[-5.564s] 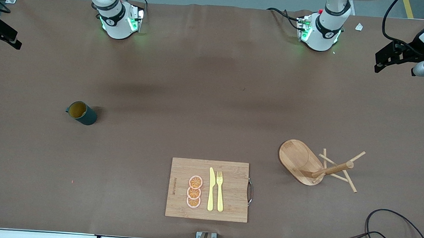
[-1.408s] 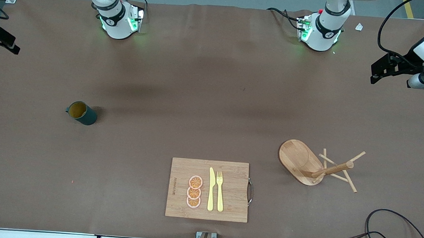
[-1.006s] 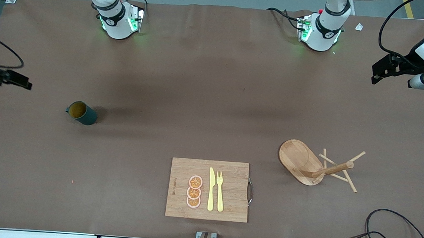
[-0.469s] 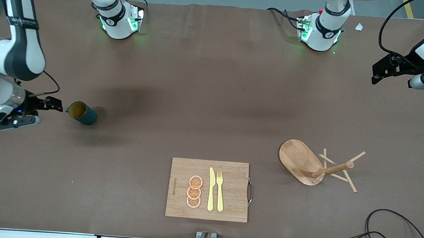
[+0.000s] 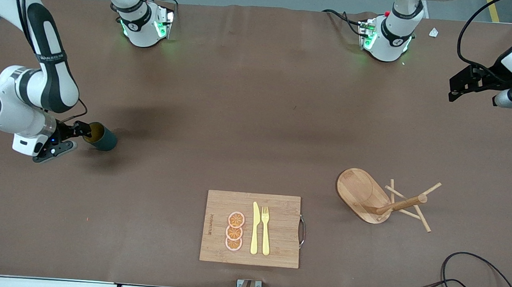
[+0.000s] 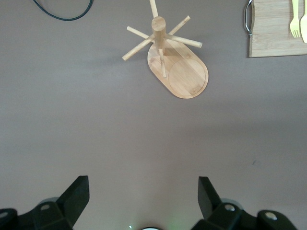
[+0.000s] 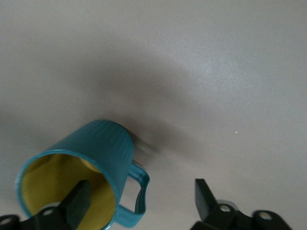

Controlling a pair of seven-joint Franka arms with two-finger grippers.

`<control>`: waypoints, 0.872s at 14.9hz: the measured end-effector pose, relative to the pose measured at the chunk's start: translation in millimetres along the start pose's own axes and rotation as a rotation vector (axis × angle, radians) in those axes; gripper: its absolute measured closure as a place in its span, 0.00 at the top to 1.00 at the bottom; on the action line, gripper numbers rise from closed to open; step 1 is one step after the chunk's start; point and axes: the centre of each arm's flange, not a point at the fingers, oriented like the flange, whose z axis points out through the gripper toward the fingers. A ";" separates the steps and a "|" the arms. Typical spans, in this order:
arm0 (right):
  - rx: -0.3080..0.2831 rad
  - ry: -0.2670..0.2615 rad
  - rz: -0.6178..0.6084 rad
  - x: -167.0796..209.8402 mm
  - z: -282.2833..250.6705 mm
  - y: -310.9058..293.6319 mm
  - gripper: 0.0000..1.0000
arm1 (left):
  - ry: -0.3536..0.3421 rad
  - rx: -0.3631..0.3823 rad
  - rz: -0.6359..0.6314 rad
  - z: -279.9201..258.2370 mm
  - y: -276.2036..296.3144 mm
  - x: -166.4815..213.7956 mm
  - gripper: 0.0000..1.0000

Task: Pass cup and hang on rack
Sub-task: 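Reach the right gripper down to the teal mug and grasp it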

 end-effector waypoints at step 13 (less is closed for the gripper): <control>0.099 -0.013 0.084 3.9 4.1 -13.5 0.05 | -0.011 0.001 -0.002 3.7 -1.1 -0.2 1.00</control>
